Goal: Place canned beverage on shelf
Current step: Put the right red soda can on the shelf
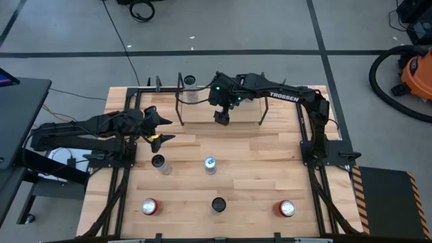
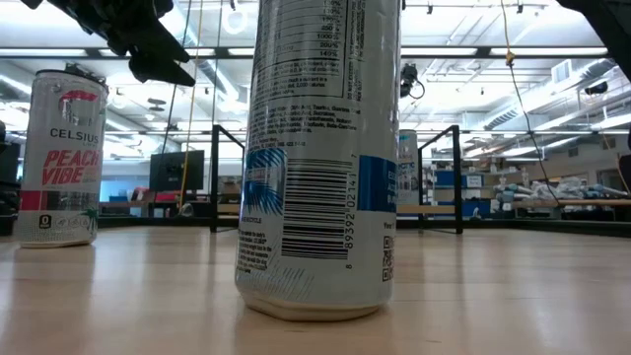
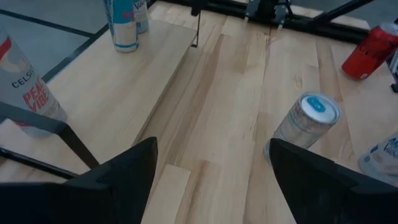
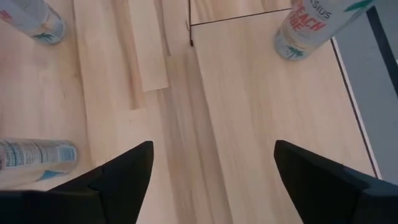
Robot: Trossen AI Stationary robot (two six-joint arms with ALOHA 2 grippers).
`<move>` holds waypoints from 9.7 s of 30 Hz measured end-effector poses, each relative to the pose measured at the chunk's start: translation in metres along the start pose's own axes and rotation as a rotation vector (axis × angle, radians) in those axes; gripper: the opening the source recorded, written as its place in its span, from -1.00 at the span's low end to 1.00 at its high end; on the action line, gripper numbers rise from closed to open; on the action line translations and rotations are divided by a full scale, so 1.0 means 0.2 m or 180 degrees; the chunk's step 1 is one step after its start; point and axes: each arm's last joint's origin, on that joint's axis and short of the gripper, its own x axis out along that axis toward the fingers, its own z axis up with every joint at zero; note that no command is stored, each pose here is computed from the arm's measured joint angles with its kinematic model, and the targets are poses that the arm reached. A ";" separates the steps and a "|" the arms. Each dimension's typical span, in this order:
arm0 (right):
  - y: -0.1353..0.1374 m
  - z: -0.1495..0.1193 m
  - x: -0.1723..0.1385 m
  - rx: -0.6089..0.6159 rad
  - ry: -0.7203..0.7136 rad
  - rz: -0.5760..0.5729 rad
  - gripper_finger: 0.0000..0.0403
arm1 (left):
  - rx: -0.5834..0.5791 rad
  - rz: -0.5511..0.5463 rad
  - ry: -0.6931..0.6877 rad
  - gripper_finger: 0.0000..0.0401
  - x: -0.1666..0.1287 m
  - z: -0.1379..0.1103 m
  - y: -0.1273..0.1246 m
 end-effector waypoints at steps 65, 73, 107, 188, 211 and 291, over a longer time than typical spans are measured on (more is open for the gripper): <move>1.28 -0.47 -0.22 0.0719 0.1364 0.0296 0.95 | 0.0232 0.0056 0.0408 0.55 0.00 -0.06 0.01; 1.36 -0.63 -0.31 0.0637 0.1682 -0.0217 0.95 | 0.0198 0.0062 0.0424 0.55 0.00 -0.06 0.01; 1.78 -1.15 -0.70 0.2217 0.1509 -0.0437 0.95 | -0.0136 0.0080 0.0413 0.55 0.00 -0.06 0.01; 0.95 -0.70 -0.28 0.1606 0.1160 -0.0934 0.47 | -0.0144 0.0069 0.0347 0.55 0.00 -0.05 0.01; 0.17 -0.28 -0.10 0.0319 0.0069 -0.0584 0.47 | -0.0348 0.0105 0.0444 0.55 0.00 -0.07 0.01; -0.39 -0.17 0.13 -0.1525 -0.0067 -0.0515 0.73 | -0.0389 0.0082 0.0320 0.55 0.00 -0.05 0.01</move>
